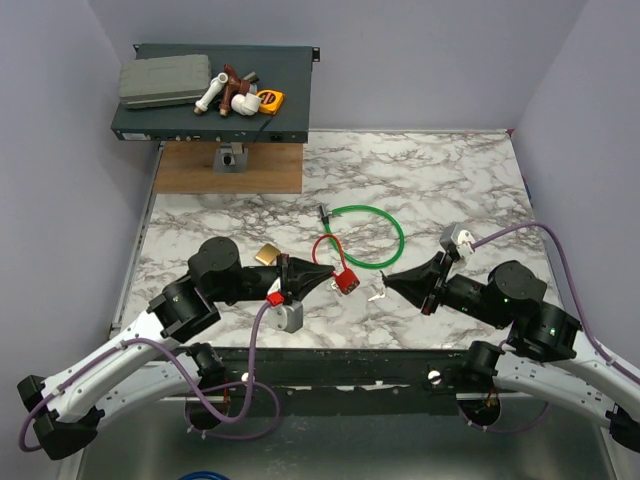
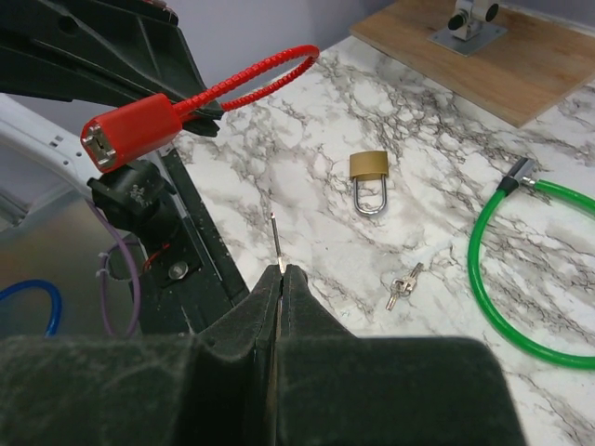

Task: Unlock with the key
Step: Unlock the lock.

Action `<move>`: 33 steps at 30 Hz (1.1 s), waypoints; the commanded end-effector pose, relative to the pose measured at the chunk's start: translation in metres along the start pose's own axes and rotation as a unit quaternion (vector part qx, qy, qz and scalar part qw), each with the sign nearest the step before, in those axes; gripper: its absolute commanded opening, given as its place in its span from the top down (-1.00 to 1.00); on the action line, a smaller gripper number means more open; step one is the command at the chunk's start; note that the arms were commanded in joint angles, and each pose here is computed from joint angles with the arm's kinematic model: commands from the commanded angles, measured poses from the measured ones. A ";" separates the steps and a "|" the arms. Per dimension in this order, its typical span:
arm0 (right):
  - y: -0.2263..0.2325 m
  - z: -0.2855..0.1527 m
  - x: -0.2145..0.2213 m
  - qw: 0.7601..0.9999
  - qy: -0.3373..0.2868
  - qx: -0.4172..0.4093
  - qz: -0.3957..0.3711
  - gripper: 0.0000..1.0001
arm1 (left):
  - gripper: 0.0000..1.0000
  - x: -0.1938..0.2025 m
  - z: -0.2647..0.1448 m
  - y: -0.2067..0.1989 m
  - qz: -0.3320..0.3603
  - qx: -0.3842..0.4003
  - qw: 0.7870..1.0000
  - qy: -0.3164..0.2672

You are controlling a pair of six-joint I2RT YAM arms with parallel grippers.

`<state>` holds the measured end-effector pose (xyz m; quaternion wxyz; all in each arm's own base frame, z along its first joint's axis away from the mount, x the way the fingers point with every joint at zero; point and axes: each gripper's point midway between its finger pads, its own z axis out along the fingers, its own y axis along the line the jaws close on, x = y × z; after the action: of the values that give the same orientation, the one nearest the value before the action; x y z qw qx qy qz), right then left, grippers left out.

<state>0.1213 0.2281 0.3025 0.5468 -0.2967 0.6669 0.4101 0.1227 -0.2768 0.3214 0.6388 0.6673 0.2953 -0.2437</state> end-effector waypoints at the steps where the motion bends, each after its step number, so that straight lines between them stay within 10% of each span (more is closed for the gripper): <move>1: 0.008 -0.003 -0.010 1.000 -0.004 -0.020 -0.011 0.99 | 1.00 -0.030 -0.003 0.013 0.024 -0.013 0.999 -0.040; 33: 0.011 0.014 -0.034 0.999 -0.006 -0.022 -0.040 0.99 | 1.00 -0.071 -0.019 -0.001 0.117 0.005 0.989 -0.092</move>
<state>0.1279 0.2417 0.3201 0.5496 -0.3251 0.6589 0.3977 0.0828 -0.2691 0.3544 0.6724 0.6771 0.1906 -0.2303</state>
